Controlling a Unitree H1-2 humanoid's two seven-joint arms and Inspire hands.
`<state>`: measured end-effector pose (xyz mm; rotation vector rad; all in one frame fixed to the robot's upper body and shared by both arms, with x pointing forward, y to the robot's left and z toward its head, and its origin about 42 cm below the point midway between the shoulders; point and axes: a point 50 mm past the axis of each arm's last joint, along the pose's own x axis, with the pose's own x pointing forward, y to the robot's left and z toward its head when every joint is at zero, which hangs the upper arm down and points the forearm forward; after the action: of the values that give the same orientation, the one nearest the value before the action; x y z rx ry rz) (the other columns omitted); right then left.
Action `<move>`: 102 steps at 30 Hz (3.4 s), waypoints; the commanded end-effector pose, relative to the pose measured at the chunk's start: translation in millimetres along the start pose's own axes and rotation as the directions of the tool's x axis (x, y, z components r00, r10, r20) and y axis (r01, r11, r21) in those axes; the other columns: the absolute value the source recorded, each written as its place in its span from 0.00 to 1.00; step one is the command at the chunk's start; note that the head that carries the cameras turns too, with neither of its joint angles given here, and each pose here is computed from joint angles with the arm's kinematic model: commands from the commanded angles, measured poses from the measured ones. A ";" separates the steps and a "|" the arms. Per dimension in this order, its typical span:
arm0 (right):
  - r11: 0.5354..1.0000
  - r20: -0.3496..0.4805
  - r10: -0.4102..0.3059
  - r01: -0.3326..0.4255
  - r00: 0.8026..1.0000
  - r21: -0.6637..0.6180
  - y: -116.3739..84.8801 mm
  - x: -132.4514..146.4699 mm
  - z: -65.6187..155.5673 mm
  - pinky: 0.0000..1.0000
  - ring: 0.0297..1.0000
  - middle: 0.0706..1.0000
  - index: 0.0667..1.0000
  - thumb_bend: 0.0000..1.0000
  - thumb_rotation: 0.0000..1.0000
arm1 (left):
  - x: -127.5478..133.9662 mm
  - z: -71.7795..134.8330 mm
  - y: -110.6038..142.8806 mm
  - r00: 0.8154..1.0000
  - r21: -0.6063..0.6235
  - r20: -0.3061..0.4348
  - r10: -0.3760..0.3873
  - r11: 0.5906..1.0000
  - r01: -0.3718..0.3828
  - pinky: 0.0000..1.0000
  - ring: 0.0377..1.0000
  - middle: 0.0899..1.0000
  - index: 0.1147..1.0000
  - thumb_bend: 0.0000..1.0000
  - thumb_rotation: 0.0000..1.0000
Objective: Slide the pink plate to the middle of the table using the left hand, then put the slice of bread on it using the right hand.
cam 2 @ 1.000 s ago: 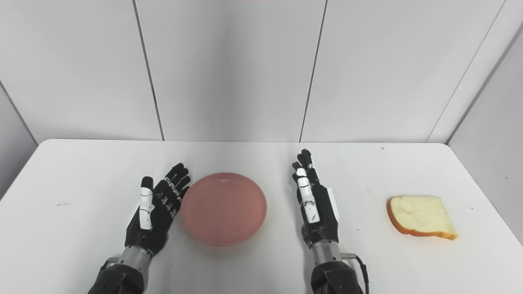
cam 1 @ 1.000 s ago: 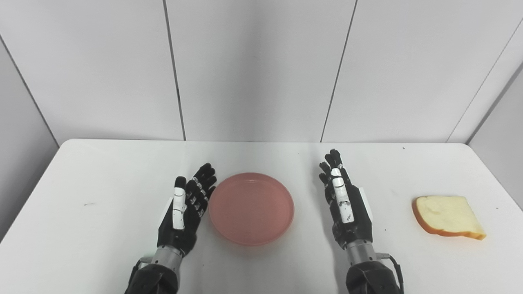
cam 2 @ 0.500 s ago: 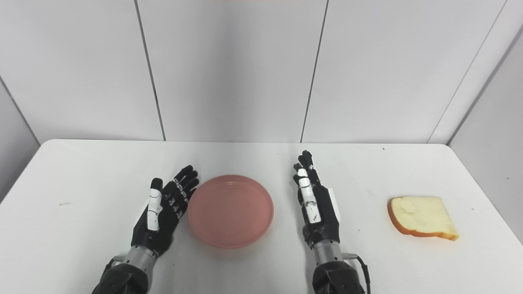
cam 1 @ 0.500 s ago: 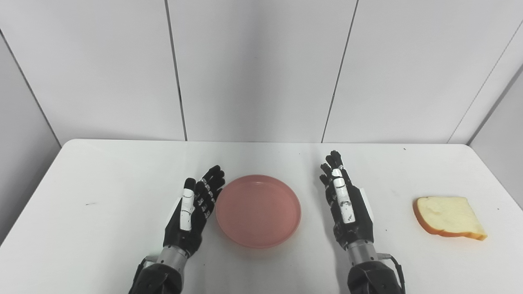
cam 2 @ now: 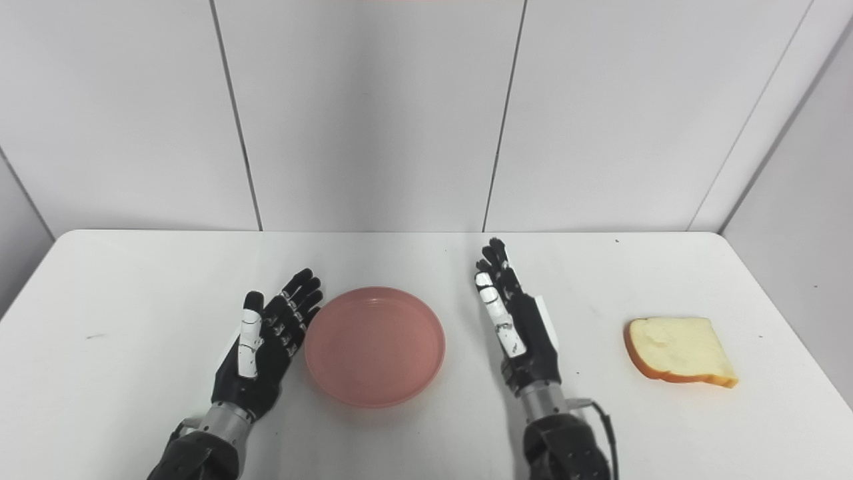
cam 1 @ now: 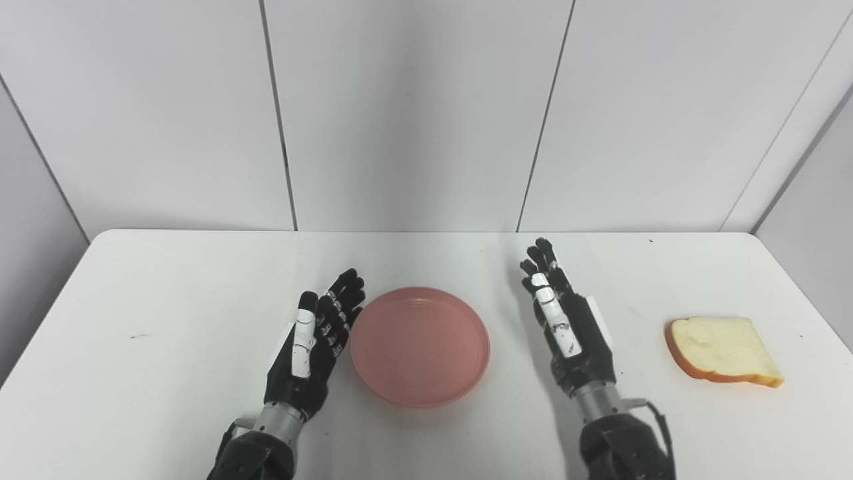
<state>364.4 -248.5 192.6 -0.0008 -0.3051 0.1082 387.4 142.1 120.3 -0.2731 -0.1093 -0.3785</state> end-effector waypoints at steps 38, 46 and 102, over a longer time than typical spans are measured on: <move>0.433 -0.401 -0.053 -0.341 0.915 -0.835 -212.4 -10.5 148.3 0.89 0.98 0.98 0.93 0.99 0.20 | -9.3 -14.1 19.9 0.995 -0.026 -0.024 0.098 0.995 -0.098 0.94 0.93 0.92 0.82 0.77 0.98; 0.243 -0.521 -0.165 -0.478 0.837 -0.844 -221.4 -1.6 144.8 0.92 1.00 1.00 0.98 1.00 0.20 | -9.6 -13.5 35.5 0.995 -0.029 -0.021 0.097 0.995 -0.097 0.90 0.91 0.91 0.80 0.77 0.98; 0.048 -0.395 -0.113 -0.392 0.912 -0.919 -224.4 42.5 83.3 0.38 0.44 0.45 0.45 0.53 0.00 | -13.9 -9.6 32.0 0.995 -0.077 -0.001 0.102 0.992 -0.102 0.91 0.90 0.89 0.80 0.78 0.96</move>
<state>400.8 -464.3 258.0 -1.5178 0.2085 0.1275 403.2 167.2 125.7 -0.3541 -0.1467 -0.2985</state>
